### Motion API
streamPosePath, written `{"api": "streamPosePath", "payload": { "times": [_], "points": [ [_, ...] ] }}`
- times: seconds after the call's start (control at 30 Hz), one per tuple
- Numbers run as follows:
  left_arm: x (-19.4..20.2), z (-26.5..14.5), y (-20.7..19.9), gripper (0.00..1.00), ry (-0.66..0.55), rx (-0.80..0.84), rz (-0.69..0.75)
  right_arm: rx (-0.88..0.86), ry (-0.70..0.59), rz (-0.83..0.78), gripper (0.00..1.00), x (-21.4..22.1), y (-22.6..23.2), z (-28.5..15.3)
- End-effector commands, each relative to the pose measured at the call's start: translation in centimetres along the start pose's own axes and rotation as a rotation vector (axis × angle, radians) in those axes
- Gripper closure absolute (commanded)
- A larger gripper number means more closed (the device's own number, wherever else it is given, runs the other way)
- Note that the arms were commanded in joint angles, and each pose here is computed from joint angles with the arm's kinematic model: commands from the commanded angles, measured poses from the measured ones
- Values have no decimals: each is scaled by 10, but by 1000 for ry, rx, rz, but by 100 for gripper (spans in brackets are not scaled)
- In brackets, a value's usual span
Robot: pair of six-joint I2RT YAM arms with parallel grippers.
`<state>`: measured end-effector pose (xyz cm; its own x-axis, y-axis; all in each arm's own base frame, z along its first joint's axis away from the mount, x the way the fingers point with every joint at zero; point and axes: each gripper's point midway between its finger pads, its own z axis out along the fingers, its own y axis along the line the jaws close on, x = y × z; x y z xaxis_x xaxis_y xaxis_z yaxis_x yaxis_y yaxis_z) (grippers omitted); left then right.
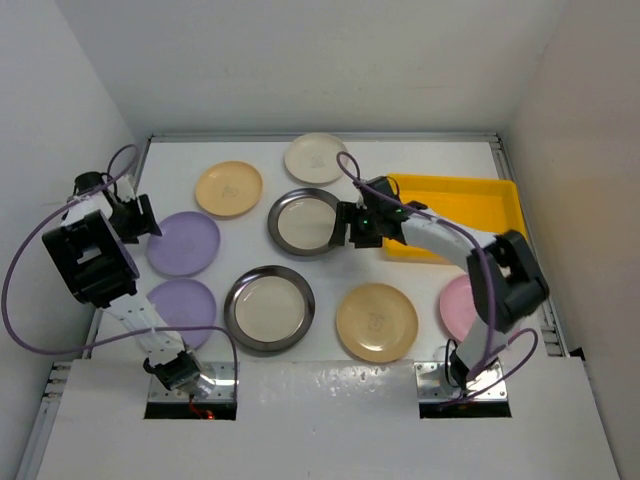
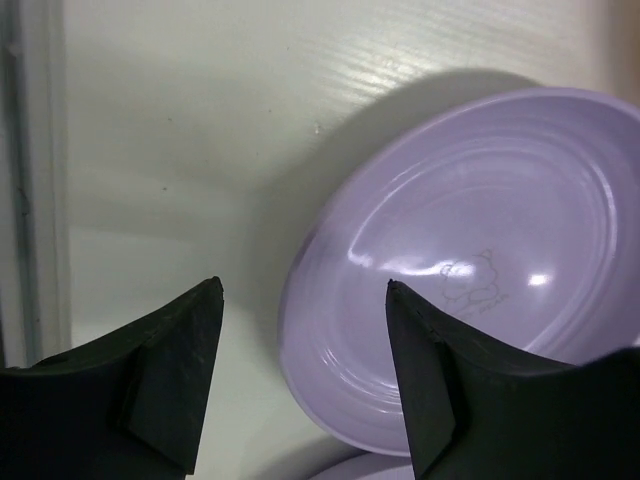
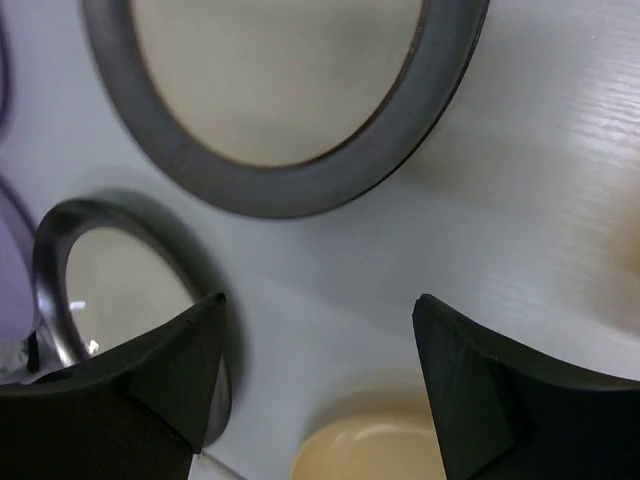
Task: Place the plates into the plastic bin on the countertop
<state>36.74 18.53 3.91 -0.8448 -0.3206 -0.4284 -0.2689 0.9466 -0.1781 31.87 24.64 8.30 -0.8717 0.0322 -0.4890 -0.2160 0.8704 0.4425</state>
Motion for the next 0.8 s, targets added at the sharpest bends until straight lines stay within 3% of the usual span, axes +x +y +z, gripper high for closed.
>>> {"api": "streamPosePath", "payload": {
  "times": [0.0,0.13,0.27,0.33,0.47,0.5,0.57,0.7,0.77],
  "points": [
    [-42,-44,-8,31,-156,-10,30,15,-83,137,26,-34,3,33],
    [-51,-66,-14,31,-206,-13,76,82,-121,239,29,-54,-11,59],
    [-53,-83,-20,30,-244,-8,98,93,-95,327,32,-43,-29,88],
    [-52,-89,-24,30,-257,-1,103,43,-89,380,38,-34,-32,104],
    [-54,-92,-30,30,-268,11,115,18,-103,415,71,-31,-35,118],
    [-52,-91,-30,30,-259,13,112,22,-105,421,87,-28,-37,119],
    [-53,-91,-35,30,-259,27,121,14,-128,424,100,-31,-36,113],
    [-54,-94,-36,30,-268,25,124,-26,-175,369,100,-47,-24,88],
    [-57,-95,-40,30,-275,28,134,-103,-259,321,100,-77,-3,53]
  ]
}}
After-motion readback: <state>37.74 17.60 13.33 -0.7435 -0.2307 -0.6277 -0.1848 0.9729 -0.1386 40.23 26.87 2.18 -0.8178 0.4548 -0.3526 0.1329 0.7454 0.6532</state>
